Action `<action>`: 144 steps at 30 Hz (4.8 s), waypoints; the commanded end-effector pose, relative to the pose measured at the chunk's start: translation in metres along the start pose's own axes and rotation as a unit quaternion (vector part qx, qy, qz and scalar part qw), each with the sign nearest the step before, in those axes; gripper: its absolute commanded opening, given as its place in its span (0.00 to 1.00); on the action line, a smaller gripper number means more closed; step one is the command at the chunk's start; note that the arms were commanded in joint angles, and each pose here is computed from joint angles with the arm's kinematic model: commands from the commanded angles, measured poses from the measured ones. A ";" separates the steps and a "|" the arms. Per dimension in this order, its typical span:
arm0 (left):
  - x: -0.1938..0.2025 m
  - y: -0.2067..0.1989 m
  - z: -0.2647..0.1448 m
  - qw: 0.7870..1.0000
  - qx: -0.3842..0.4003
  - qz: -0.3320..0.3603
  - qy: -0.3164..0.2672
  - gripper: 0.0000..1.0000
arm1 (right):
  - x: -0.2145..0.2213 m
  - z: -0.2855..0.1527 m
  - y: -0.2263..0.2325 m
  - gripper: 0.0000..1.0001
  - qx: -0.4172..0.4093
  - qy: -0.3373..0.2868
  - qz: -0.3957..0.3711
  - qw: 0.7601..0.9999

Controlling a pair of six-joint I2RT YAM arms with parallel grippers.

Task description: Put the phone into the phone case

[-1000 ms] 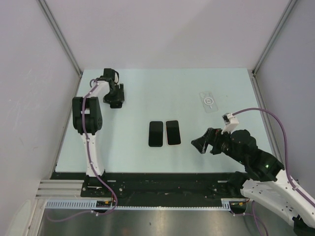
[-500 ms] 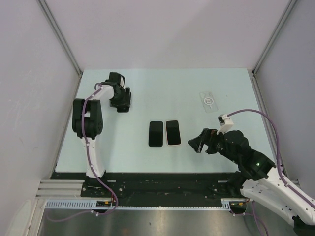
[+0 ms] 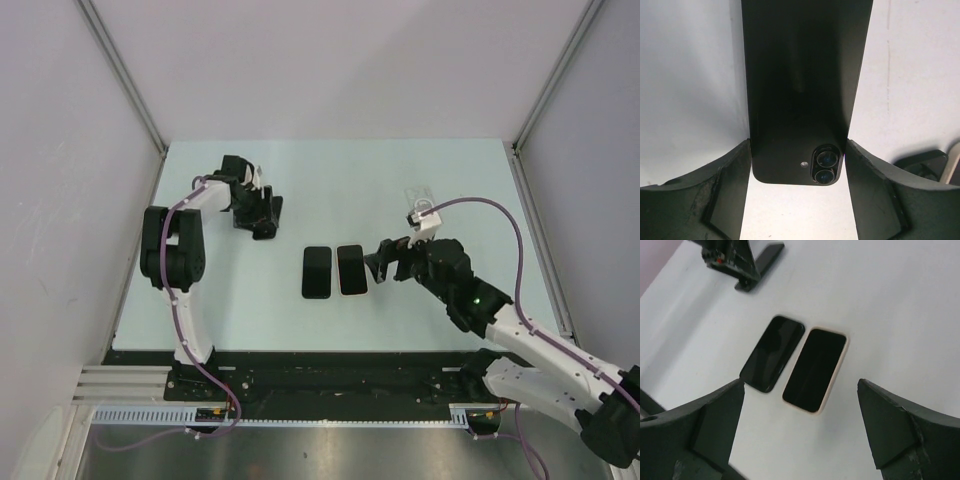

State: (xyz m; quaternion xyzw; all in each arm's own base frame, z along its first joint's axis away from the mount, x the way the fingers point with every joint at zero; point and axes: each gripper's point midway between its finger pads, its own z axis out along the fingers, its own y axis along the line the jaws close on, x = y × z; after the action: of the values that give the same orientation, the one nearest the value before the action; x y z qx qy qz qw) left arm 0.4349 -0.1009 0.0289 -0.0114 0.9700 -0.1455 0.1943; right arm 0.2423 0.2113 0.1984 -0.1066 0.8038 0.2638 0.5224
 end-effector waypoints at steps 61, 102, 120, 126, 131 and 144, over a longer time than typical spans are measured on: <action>0.065 -0.120 -0.053 0.978 0.189 0.070 0.060 0.42 | 0.048 0.231 0.040 0.55 -0.212 -0.145 -0.594 0.762; -0.011 -0.114 -0.218 0.952 0.108 0.072 -0.278 1.00 | -0.068 0.159 0.050 0.00 -0.095 -0.155 -0.503 0.845; 0.016 -0.118 -0.216 0.949 0.145 0.073 -0.271 1.00 | 0.017 0.013 -0.031 0.09 -0.119 0.216 0.078 0.966; 0.017 -0.116 -0.214 0.950 0.141 0.072 -0.270 1.00 | 0.061 0.024 -0.045 0.13 -0.105 0.304 0.144 0.936; 0.018 -0.116 -0.212 0.951 0.141 0.073 -0.267 1.00 | 0.087 0.038 -0.067 0.10 -0.067 0.342 0.181 0.920; 0.019 -0.116 -0.204 0.954 0.143 0.071 -0.254 1.00 | 0.117 0.049 -0.120 0.26 0.007 0.379 0.221 0.898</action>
State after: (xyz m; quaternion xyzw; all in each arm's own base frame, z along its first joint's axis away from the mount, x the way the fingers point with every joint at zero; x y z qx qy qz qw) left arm 0.3329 -0.1540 0.2315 0.0513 0.8618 -0.2511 0.4377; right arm 0.2683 0.1597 0.0437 -0.0232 0.9374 0.3349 0.0930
